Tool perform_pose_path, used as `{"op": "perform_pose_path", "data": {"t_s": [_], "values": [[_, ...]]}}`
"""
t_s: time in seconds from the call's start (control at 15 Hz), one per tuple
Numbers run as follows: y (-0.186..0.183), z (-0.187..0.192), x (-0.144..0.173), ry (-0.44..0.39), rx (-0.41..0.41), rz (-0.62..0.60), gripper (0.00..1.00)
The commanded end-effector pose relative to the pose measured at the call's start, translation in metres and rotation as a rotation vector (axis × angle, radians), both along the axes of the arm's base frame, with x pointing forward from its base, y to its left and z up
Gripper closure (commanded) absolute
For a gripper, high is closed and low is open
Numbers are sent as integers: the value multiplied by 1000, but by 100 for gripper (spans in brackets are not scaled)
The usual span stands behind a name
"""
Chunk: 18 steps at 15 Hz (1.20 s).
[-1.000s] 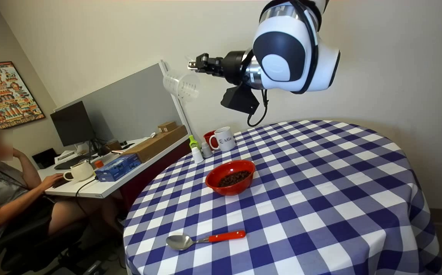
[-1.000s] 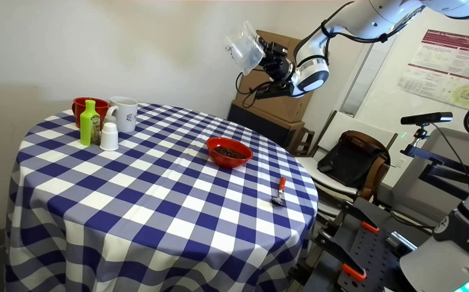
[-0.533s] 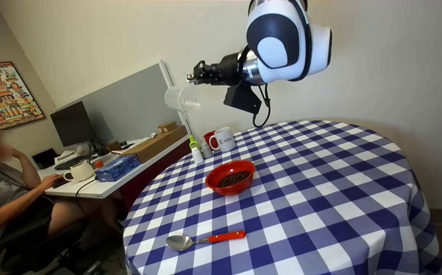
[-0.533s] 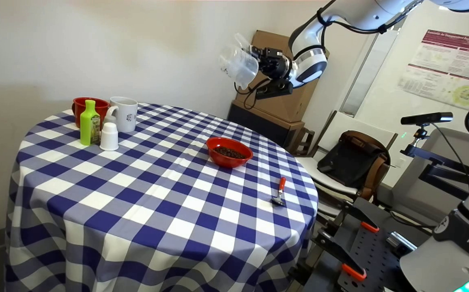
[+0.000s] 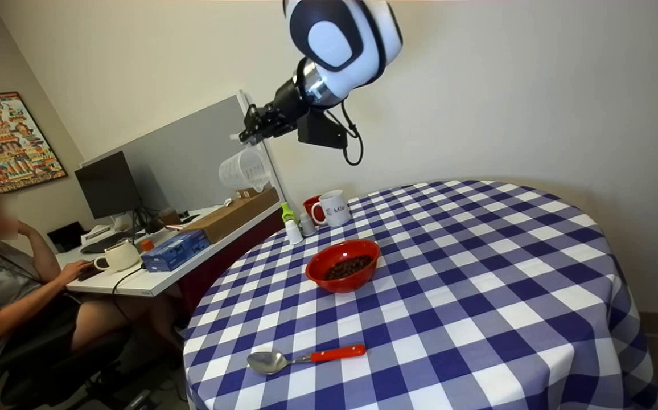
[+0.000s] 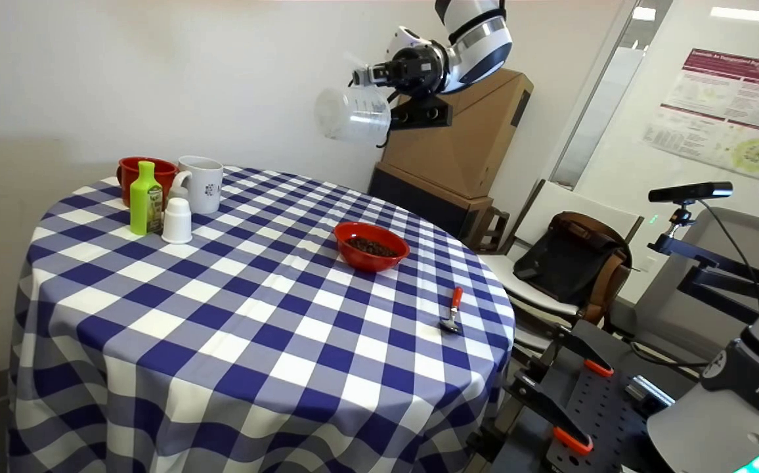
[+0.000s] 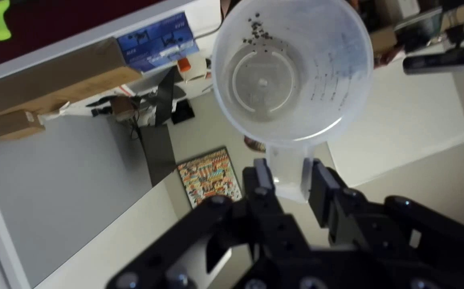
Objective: Pour the contents in the clear jug into the red bowl
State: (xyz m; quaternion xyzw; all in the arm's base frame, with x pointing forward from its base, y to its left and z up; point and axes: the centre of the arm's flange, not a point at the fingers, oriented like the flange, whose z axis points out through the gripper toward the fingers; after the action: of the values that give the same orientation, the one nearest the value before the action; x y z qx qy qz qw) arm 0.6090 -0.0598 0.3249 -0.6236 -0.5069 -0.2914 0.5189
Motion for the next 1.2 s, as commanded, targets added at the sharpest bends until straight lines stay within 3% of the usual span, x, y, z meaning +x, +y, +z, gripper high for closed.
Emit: {"op": "perform_pose_path", "data": {"t_s": [0.0, 0.47, 1.13], "values": [[62, 0, -31, -101, -143, 102, 92], [143, -39, -47, -306, -402, 319, 93], [176, -59, -56, -584, -715, 629, 93]]}}
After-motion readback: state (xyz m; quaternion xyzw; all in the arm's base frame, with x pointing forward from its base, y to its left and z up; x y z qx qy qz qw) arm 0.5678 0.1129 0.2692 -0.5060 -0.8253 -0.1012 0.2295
